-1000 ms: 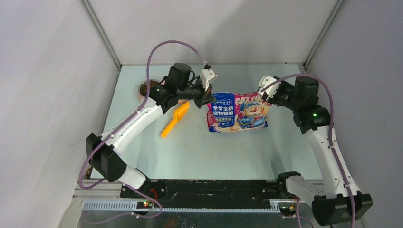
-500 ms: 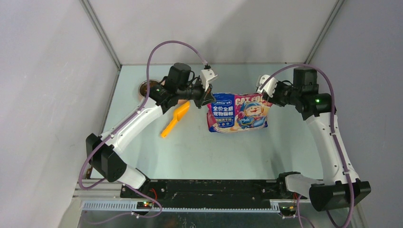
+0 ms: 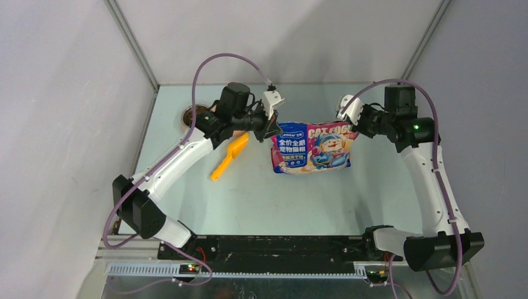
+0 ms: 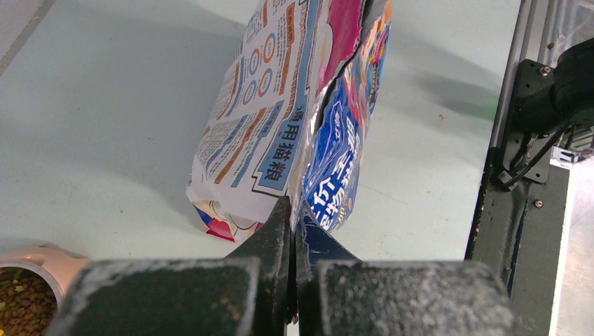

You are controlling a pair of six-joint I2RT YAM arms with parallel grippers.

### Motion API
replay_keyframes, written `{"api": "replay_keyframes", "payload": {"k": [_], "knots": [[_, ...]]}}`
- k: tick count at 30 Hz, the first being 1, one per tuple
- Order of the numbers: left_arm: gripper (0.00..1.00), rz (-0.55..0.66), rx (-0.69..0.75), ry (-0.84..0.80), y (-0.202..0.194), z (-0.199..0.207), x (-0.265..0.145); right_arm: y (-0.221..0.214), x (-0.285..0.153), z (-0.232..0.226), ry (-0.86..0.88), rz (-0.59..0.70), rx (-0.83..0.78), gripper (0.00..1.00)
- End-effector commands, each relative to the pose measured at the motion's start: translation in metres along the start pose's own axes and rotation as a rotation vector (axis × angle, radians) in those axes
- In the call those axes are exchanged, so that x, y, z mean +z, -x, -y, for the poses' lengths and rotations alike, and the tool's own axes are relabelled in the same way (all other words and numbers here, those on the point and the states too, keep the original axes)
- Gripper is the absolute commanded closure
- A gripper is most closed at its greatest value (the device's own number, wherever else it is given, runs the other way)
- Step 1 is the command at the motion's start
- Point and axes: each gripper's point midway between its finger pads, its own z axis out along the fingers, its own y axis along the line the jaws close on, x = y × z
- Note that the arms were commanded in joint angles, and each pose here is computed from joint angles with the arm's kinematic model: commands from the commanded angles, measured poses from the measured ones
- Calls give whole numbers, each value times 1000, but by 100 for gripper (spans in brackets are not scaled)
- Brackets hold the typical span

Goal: Serve the pet food
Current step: Close the pet food bag at the center of the board.

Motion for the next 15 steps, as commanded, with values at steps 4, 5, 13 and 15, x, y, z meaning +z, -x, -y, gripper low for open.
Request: {"api": "replay_keyframes", "payload": {"k": [4, 5, 13, 15], "knots": [[100, 156, 91, 31, 57, 3, -33, 30, -9, 8, -1, 100, 23, 83], [100, 156, 90, 32, 57, 2, -33, 31, -8, 8, 2, 101, 21, 77], [100, 159, 89, 29, 57, 4, -34, 29, 2, 1, 22, 79, 8, 54], [100, 159, 90, 29, 57, 4, -34, 27, 6, 0, 26, 70, 9, 54]]}}
